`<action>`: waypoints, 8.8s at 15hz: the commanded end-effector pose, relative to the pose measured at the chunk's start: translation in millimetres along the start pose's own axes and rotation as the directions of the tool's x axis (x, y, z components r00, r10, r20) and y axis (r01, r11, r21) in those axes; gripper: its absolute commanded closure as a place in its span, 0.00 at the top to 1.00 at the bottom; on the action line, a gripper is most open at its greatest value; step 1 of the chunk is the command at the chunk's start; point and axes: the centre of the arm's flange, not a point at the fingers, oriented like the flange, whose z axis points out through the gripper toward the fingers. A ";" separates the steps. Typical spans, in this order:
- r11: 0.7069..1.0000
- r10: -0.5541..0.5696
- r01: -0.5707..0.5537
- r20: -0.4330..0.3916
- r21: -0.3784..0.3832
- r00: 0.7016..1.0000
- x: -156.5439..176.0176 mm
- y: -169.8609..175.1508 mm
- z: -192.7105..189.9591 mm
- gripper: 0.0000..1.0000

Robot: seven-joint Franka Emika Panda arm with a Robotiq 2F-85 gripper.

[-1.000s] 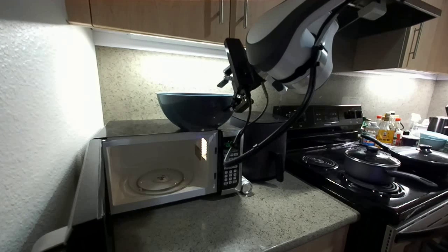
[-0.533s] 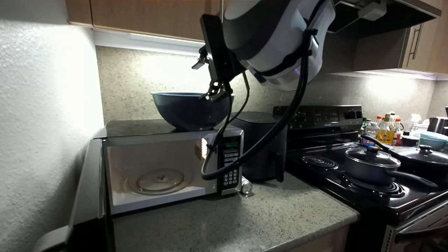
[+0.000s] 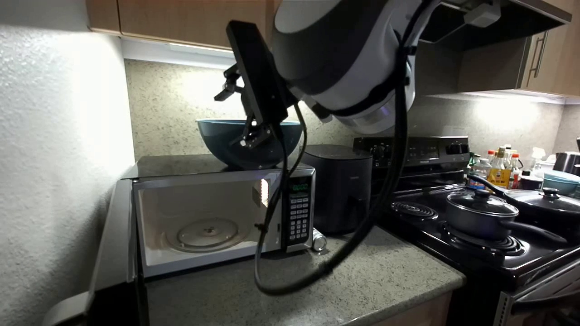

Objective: Remove the bowl from the microwave and put it on top of the microwave

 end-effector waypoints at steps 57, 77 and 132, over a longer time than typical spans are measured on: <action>0.877 -0.433 0.437 0.065 -0.200 0.899 -7.8 58.5 65.5 1.00; 0.861 -0.440 0.486 0.261 -0.146 0.859 -56.6 75.6 52.7 1.00; 0.901 -0.385 0.409 0.171 -0.143 0.907 -39.6 57.0 86.2 1.00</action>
